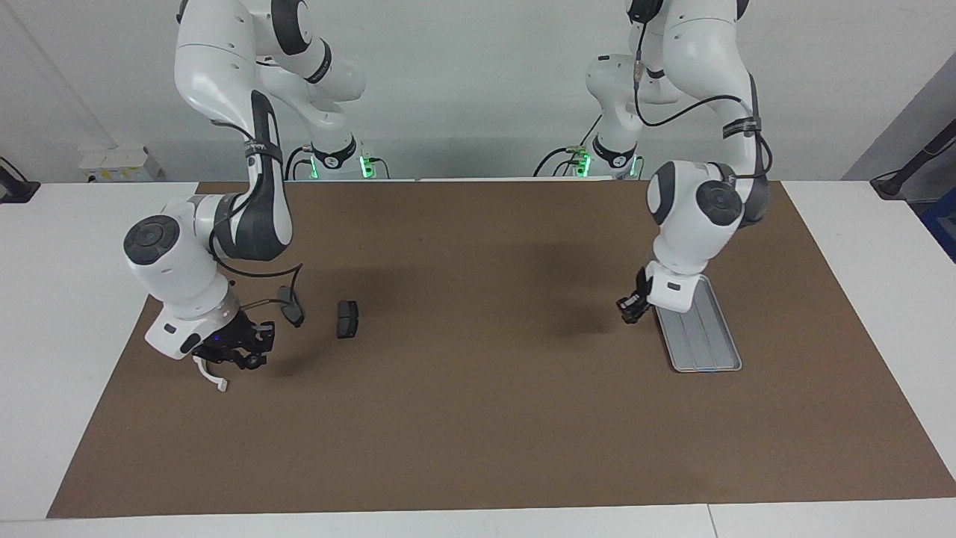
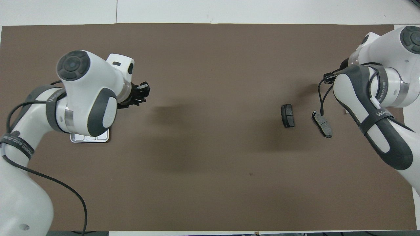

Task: Place bearing gear from tray to pile
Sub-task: 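Carry the second gear to the table center with the left gripper and release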

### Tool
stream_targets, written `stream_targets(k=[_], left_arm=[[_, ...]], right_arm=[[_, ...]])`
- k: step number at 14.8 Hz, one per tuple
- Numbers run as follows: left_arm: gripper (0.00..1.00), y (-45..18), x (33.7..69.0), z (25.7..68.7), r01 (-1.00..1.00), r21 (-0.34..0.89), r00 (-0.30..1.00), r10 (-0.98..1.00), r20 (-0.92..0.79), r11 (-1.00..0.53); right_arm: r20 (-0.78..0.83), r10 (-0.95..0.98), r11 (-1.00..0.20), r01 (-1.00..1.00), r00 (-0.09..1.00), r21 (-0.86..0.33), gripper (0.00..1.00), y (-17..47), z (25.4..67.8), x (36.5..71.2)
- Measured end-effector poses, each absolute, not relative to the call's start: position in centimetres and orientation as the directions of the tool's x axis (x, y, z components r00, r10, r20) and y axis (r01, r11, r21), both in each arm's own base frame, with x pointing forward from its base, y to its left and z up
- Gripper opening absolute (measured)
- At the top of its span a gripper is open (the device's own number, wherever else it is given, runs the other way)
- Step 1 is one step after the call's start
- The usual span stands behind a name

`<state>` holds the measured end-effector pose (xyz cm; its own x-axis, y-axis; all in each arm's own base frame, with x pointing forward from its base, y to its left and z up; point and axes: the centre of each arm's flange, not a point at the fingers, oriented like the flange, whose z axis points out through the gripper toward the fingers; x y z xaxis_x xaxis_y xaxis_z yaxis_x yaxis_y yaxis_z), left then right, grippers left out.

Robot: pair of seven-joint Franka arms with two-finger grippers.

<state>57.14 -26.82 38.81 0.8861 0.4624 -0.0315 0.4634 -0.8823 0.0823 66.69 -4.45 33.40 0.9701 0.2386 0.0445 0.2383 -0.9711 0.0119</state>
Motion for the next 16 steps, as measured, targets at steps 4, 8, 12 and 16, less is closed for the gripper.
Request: stream_targets(k=[4, 8, 12, 16], left_arm=[[0.24, -34.9, 53.1, 39.0, 0.513, 0.101, 0.858, 0.513, -0.032, -0.852], [0.24, -40.1, 50.9, 36.6, 0.487, 0.098, 0.873, 0.486, -0.034, -0.868], [0.24, -40.6, 52.4, 34.4, 0.497, 0.101, 0.867, 0.497, -0.026, -0.862], [0.24, -40.8, 52.5, 34.5, 0.506, 0.115, 0.861, 0.507, -0.021, -0.855]], right_arm=[[0.040, 0.242, -0.970, 0.242, 0.969, 0.011, 0.35, -4.8, 32.1, 65.9], [0.035, 0.244, -0.970, 0.243, 0.969, 0.010, 0.35, -5.1, 31.2, 65.5], [0.030, 0.244, -0.970, 0.243, 0.969, 0.008, 0.35, -5.1, 30.9, 65.3], [0.025, 0.245, -0.970, 0.244, 0.969, 0.006, 0.35, -5.0, 30.7, 65.2]])
